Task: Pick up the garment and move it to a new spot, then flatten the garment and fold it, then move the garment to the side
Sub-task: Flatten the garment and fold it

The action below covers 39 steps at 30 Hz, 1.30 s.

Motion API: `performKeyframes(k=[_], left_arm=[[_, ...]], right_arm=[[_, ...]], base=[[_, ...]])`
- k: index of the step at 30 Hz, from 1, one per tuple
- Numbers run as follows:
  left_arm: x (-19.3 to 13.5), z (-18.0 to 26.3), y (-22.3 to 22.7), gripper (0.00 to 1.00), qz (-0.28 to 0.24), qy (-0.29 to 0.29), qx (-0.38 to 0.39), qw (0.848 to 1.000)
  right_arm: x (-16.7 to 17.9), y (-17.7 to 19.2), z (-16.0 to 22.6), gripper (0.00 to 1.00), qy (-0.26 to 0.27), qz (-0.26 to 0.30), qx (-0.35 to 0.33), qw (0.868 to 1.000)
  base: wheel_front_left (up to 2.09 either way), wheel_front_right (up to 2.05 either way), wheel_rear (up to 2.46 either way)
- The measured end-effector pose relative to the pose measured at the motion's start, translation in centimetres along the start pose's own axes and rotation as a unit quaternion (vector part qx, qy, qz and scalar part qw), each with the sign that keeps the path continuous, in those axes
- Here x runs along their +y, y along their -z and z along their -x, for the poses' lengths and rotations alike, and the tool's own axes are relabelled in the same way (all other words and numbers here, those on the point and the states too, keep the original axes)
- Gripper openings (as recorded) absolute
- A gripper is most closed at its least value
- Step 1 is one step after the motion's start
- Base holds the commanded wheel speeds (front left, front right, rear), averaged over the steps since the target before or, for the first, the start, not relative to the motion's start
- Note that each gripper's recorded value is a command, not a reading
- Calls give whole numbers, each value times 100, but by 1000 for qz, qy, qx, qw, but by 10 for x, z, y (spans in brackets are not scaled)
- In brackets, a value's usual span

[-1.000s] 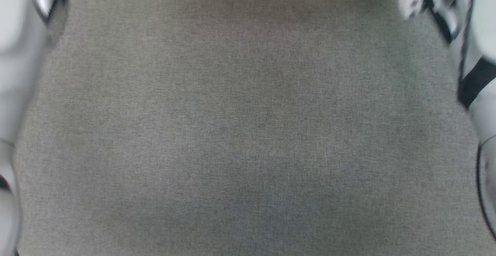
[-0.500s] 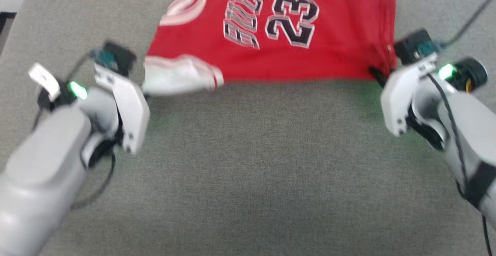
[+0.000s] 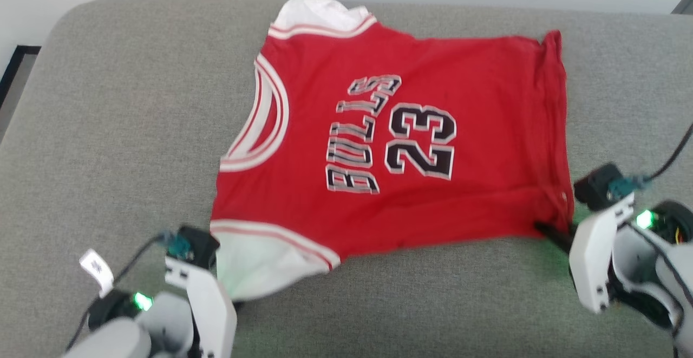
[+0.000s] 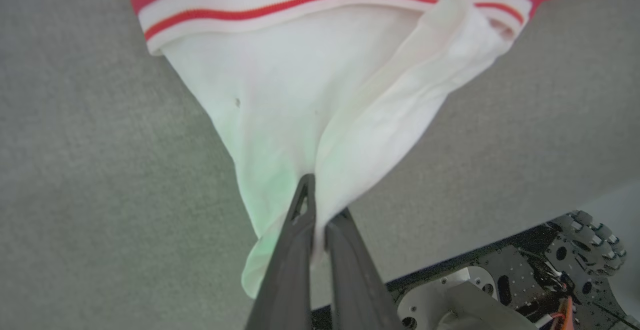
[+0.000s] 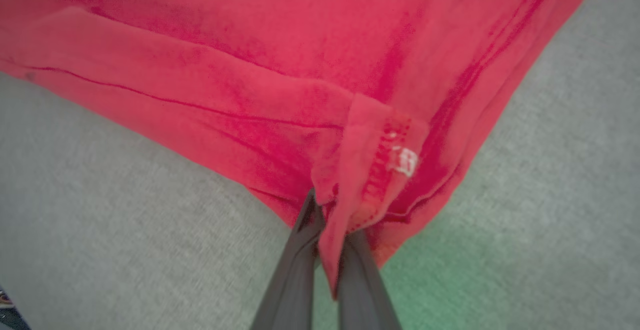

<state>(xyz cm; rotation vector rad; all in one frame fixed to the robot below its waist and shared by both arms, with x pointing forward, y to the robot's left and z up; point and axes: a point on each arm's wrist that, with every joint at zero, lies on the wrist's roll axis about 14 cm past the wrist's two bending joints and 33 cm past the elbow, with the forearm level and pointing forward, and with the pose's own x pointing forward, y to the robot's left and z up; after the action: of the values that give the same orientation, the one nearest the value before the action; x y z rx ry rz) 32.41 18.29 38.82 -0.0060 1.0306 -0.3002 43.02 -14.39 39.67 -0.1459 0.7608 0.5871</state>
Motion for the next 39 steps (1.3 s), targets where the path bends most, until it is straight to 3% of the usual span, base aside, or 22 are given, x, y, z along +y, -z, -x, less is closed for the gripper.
performKeyframes(k=[9,14,21,29,39], left_arm=[[-25,17,42,0,37,19,41,998],[-23,25,40,0,24,16,44,999],[4,46,-23,0,-46,-27,-23,998],[25,57,-120,0,-144,-60,-105,982],[43,5,-200,0,-197,-62,-124,971]], right_arm=[[23,47,33,0,-35,-20,39,998],[28,46,44,0,-42,-36,20,998],[6,17,58,0,-6,-45,-44,998],[-24,-23,58,0,44,-43,-94,994],[-45,-62,24,0,76,-40,-105,991]], base=[[0,0,0],[0,0,0],[0,0,0],[0,0,0],[0,0,0]])
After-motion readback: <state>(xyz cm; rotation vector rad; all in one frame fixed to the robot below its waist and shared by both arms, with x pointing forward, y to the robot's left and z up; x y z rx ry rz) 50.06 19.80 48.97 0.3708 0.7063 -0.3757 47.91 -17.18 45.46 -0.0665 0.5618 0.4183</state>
